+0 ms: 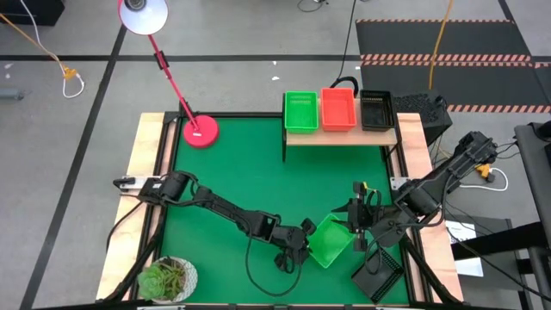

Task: Stack baskets on shelf by color
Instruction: Stack the green basket on top of the green baskets on the shelf

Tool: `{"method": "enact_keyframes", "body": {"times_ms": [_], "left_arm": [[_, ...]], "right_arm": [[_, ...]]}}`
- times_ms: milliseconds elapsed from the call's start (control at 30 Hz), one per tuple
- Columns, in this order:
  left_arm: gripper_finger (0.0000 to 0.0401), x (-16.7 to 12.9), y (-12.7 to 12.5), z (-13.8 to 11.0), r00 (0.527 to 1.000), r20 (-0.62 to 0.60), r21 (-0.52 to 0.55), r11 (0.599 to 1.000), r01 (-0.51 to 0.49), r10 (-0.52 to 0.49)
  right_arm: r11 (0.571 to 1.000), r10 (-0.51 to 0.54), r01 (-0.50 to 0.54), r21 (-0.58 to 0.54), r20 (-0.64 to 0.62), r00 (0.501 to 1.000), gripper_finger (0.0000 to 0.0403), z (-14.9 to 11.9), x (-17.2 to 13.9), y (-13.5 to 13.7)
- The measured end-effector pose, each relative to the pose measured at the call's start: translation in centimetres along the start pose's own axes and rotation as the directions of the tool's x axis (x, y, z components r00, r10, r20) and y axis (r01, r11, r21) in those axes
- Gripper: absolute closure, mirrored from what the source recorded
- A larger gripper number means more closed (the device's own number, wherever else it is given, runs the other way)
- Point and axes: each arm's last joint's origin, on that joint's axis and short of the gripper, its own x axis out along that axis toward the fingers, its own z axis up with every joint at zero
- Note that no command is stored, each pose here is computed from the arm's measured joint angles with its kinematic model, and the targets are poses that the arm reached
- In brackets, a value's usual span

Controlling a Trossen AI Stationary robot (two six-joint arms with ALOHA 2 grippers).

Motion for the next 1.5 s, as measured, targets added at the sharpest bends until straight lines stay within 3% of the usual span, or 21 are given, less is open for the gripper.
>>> {"method": "enact_keyframes", "body": {"times_ms": [200, 500, 667, 1033, 1267, 1500], "left_arm": [[0.0392, -3.3, 1.4, 0.8, 0.997, -0.077, -0.047, 0.999, 0.012, -0.016], [0.0393, -9.6, 6.0, 0.9, 0.981, -0.176, -0.114, 0.988, -0.102, 0.080], [0.0392, -13.2, 9.4, 0.3, 0.963, -0.199, -0.158, 0.964, -0.213, 0.180], [0.0395, -20.8, 16.0, -2.7, 0.903, -0.217, -0.219, 0.882, -0.416, 0.372], [0.0392, -24.9, 21.2, -4.3, 0.838, -0.292, -0.270, 0.801, -0.534, 0.461], [0.0386, -28.4, 24.4, -4.7, 0.815, -0.285, -0.283, 0.768, -0.575, 0.505]], "right_arm": [[0.999, 0.001, -0.001, -0.032, -0.004, 1.000, 0.0298, -0.1, -0.1, 0.0], [0.995, 0.046, -0.044, -0.087, 0.017, 0.999, 0.0298, -0.3, -1.4, 0.2], [0.994, 0.040, -0.038, -0.104, 0.011, 0.999, 0.0298, -0.5, -1.5, 0.3], [0.989, -0.004, 0.006, -0.148, 0.011, 1.000, 0.0298, -0.6, -1.5, 0.1], [0.988, -0.007, 0.008, -0.153, 0.007, 1.000, 0.0298, -0.7, -1.5, 0.1], [0.987, -0.008, 0.008, -0.161, 0.005, 1.000, 0.0298, -0.7, -1.5, 0.1]]}}
